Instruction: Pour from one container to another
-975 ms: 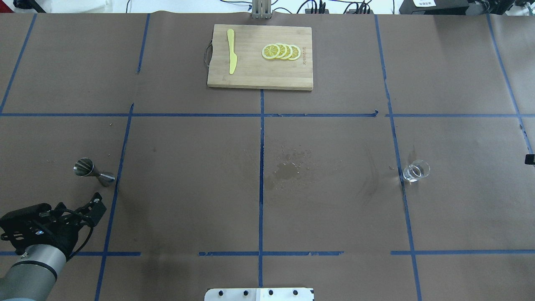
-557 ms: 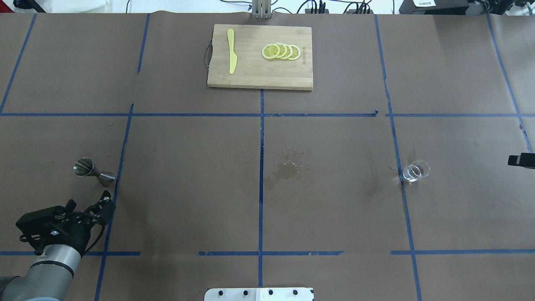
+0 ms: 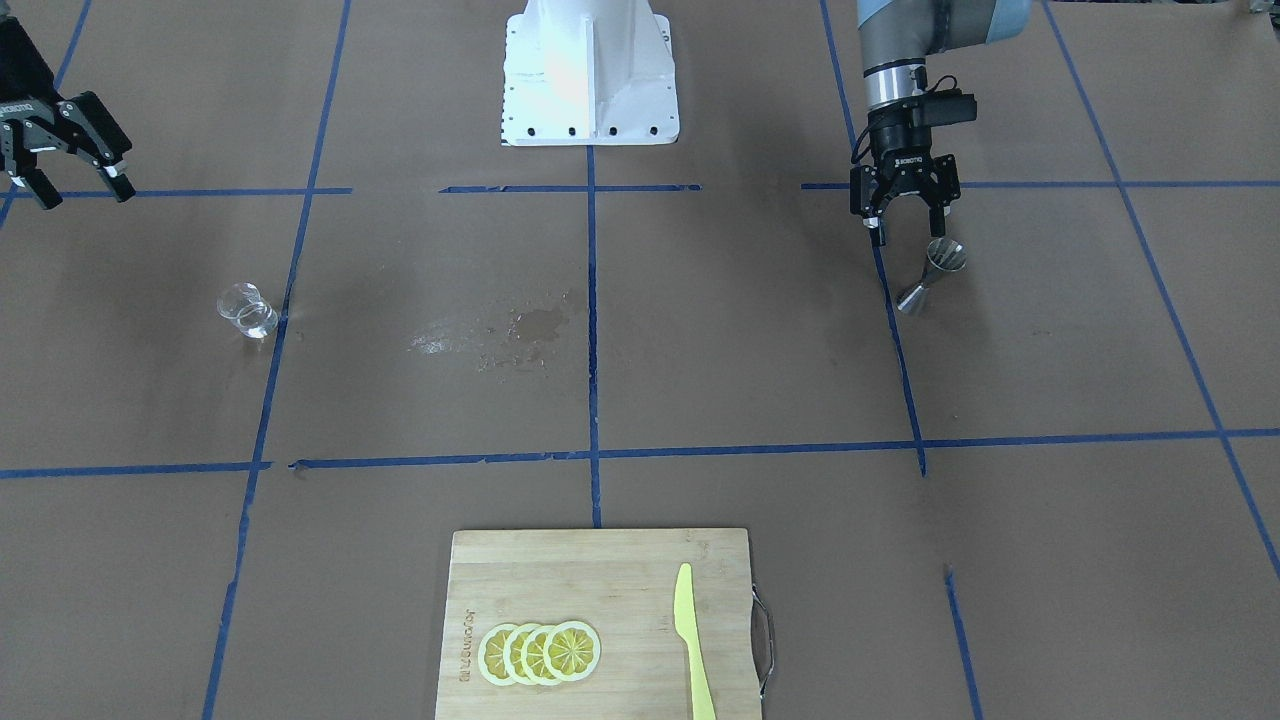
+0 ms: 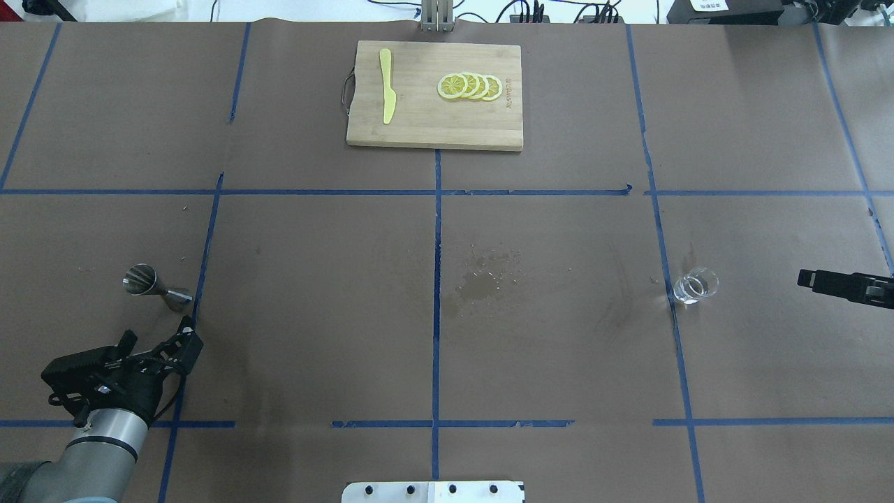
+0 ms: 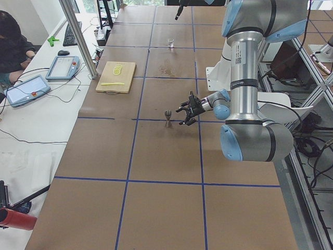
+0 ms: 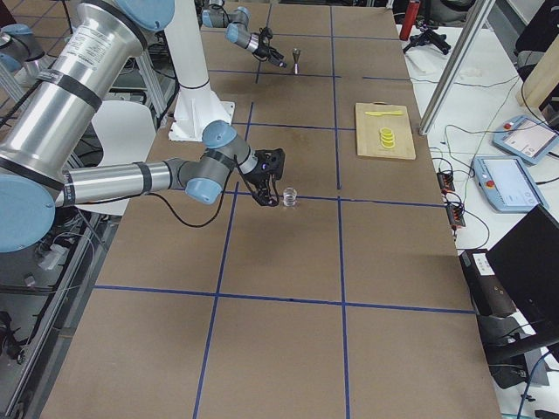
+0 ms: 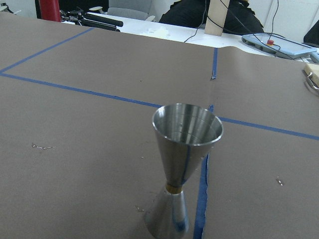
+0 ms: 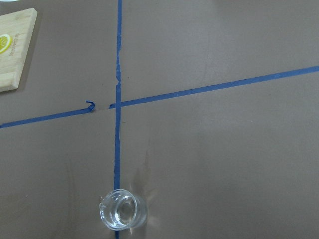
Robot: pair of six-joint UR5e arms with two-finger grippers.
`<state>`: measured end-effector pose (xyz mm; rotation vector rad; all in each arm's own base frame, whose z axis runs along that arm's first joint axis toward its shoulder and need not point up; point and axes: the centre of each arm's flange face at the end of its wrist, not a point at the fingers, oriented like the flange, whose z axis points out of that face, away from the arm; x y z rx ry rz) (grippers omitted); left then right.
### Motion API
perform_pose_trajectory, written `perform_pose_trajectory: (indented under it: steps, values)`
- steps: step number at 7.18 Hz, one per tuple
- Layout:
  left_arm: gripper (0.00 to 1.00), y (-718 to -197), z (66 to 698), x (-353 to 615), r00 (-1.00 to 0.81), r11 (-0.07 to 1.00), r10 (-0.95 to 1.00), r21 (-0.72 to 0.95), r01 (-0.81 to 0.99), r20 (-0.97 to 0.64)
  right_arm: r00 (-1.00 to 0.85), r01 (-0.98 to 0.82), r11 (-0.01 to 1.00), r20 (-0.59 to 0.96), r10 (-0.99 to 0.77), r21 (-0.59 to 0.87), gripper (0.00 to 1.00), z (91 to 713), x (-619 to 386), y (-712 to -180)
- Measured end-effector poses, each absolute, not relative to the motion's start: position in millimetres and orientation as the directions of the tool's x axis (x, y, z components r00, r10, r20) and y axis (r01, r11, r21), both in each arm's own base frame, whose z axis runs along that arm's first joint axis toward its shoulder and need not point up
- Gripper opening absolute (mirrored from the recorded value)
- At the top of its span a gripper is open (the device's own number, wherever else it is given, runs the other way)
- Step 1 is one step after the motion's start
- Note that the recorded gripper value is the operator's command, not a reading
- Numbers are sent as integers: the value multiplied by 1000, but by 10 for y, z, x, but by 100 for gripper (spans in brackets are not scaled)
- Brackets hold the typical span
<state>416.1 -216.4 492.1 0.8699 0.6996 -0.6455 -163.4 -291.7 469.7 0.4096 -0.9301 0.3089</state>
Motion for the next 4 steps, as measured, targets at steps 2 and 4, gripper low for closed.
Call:
perform_pose_trajectory:
  steps: [2,4]
  values:
    - [94,-2259,5013,4156,619,443,-212,490,751,-756,568,-431,876,819,78,216,100,4689,-1833,-2840]
    - [91,-2463,5106,4184,638,389,-230,532,752,-735,564,-439,872,822,81,216,100,4675,-1987,-2772]
